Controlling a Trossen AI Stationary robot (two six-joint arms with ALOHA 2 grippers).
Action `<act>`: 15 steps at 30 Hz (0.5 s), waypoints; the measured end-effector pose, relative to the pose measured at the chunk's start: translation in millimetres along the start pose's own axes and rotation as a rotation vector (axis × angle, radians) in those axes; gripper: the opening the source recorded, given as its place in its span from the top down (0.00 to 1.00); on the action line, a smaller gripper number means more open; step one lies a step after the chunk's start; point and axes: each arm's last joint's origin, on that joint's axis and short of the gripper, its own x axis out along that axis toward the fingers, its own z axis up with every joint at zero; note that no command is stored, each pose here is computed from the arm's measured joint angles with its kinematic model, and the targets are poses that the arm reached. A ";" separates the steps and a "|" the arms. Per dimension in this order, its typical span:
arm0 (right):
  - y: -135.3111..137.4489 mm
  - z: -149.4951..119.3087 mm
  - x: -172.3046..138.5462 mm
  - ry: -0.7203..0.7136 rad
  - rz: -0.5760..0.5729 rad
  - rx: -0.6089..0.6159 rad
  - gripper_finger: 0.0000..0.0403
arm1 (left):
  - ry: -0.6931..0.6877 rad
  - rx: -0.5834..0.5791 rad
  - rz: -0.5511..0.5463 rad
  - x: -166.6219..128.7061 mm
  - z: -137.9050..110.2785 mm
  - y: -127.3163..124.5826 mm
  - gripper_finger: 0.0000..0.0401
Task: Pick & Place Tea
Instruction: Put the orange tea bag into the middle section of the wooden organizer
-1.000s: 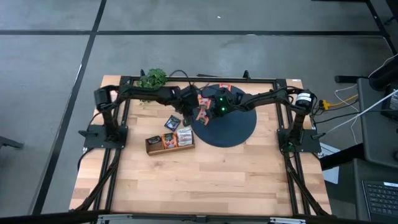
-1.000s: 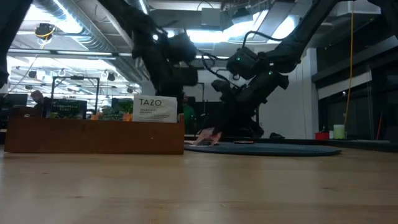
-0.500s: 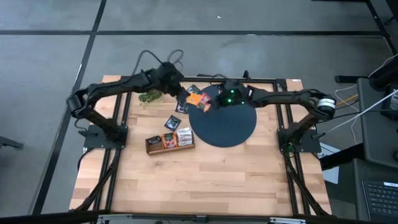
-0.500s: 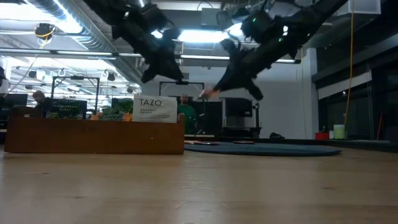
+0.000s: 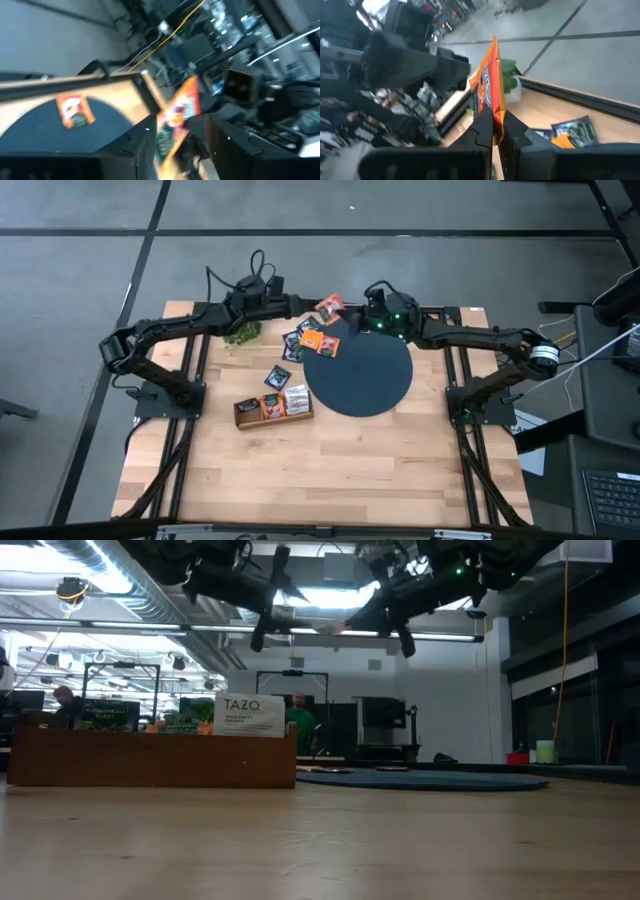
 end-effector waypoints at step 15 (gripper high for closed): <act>1.5 18.1 -1.2 -0.154 0.062 0.070 0.96 | -0.023 0.167 -0.062 1.4 -4.0 -10.7 0.56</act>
